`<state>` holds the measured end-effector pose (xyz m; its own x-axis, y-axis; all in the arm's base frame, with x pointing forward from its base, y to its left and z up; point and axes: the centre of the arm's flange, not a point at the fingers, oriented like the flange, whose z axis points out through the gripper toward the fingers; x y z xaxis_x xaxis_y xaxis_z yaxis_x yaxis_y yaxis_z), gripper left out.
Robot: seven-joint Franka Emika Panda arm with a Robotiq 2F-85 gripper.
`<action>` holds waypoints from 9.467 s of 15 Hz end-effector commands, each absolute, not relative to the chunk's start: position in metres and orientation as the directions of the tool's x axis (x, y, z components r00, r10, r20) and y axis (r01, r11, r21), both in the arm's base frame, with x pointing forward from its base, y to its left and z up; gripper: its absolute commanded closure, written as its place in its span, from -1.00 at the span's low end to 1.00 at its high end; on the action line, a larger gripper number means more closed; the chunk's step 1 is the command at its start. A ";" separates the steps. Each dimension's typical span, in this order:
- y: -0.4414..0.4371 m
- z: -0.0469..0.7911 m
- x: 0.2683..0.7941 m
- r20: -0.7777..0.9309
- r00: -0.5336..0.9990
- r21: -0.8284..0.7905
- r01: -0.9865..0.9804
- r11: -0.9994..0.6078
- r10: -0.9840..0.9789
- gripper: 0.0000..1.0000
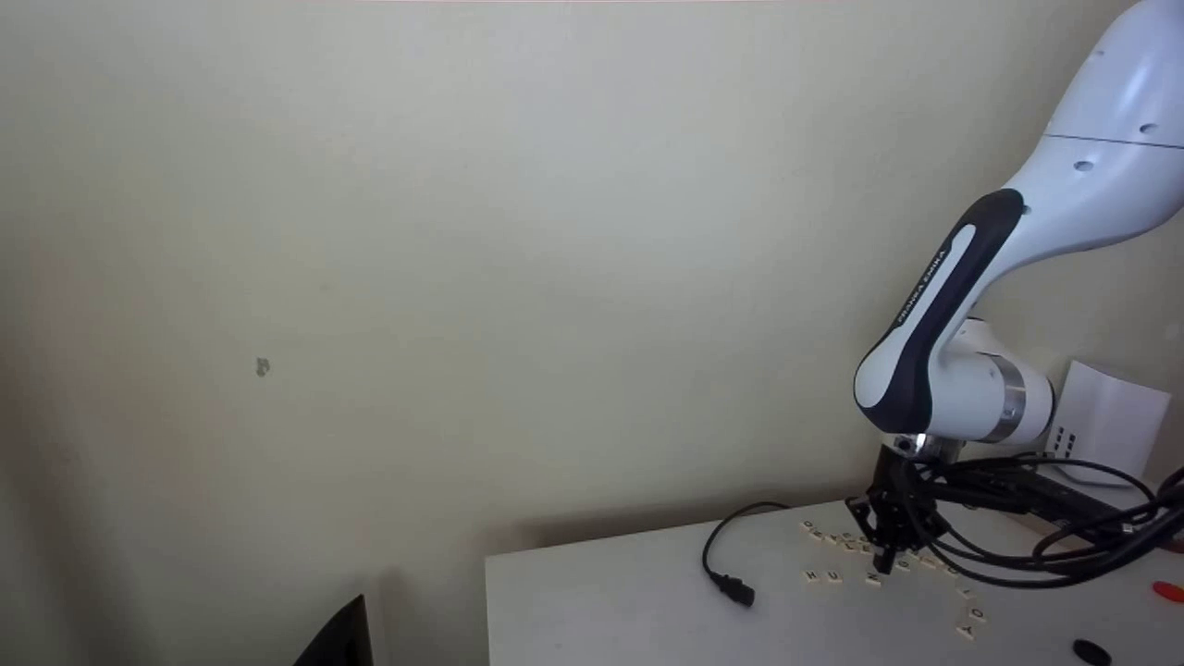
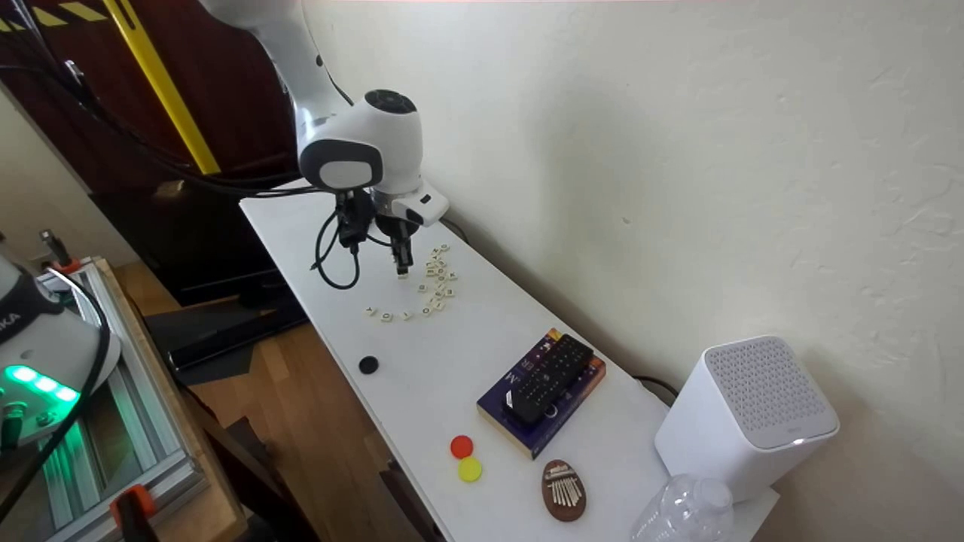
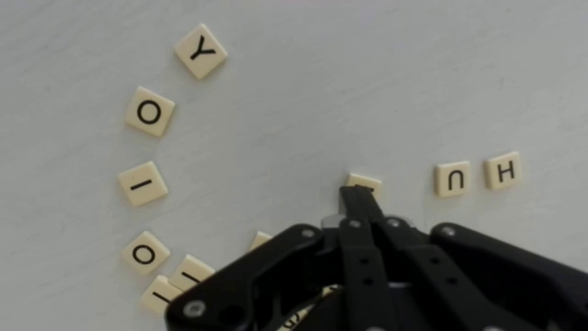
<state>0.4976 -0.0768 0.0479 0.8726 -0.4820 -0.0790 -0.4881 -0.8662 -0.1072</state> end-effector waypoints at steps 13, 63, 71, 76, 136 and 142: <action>-0.070 0.026 0.515 -0.162 0.837 -0.108 -0.542 -0.834 -0.523 1.00; -0.076 0.039 0.503 -0.313 0.249 -0.096 -0.968 -0.230 -0.917 1.00; -0.079 0.057 0.492 -0.292 0.280 -0.141 -0.958 -0.249 -0.914 1.00; -0.091 0.059 0.481 -0.256 0.358 -0.101 -0.934 -0.343 -0.898 1.00; -0.089 0.027 0.518 -0.241 0.317 -0.013 -0.946 -0.324 -0.917 1.00; -0.084 0.026 0.521 -0.268 0.248 -0.003 -0.966 -0.257 -0.931 1.00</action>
